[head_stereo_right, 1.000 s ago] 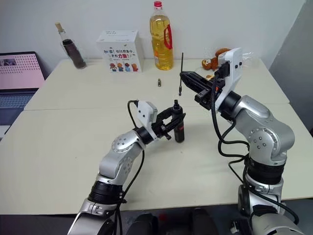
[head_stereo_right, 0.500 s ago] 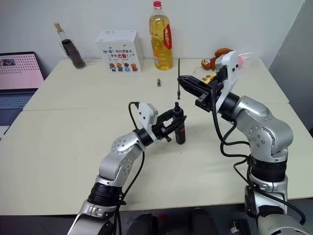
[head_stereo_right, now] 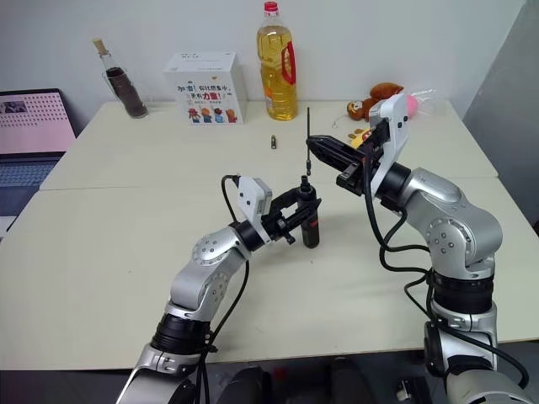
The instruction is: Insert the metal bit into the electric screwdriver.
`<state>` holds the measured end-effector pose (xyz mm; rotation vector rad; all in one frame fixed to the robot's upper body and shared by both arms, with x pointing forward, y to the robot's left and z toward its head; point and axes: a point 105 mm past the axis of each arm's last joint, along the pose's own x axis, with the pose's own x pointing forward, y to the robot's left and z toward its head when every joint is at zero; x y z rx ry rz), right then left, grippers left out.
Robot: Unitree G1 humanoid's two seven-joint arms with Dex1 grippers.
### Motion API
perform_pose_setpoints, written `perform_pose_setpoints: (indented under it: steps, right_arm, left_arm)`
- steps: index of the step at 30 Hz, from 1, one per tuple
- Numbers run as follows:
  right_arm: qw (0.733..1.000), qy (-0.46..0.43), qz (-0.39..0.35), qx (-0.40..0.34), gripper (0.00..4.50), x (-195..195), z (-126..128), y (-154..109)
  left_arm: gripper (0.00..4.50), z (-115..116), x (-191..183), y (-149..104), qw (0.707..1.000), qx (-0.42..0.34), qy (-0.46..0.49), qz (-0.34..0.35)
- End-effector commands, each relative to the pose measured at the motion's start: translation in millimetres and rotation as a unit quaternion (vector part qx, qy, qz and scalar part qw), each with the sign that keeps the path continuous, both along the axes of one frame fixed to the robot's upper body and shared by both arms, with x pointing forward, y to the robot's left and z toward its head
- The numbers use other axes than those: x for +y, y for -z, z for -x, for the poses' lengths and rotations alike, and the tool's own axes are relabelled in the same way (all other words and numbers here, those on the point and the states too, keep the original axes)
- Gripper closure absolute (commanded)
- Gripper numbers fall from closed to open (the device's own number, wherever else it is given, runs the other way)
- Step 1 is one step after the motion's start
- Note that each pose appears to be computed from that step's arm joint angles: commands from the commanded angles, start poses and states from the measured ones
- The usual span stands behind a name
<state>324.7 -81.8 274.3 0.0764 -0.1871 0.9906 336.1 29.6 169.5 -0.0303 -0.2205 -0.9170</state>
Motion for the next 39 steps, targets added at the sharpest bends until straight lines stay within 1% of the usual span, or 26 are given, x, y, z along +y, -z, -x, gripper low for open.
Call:
perform_pose_setpoints:
  steps: [1,14,26,39]
  right_arm:
    - [1.0,-0.018,-0.01,-0.022,4.46,3.9,9.0,-11.7]
    - [0.999,-0.029,-0.007,-0.019,4.46,8.0,12.7,-12.2]
    - [1.0,-0.019,0.002,-0.024,4.46,8.8,7.9,-7.9]
    - [1.0,-0.011,-0.01,-0.025,4.46,3.4,4.3,-14.6]
  left_arm:
    - [2.86,4.7,-3.1,-13.4,1.0,-0.025,0.011,0.008]
    - [2.86,4.7,-4.5,-12.4,1.0,-0.025,0.01,0.006]
    - [2.86,6.2,-5.2,-12.2,1.0,-0.026,0.013,0.005]
    - [2.86,8.9,-5.8,-10.8,1.0,-0.025,0.016,0.006]
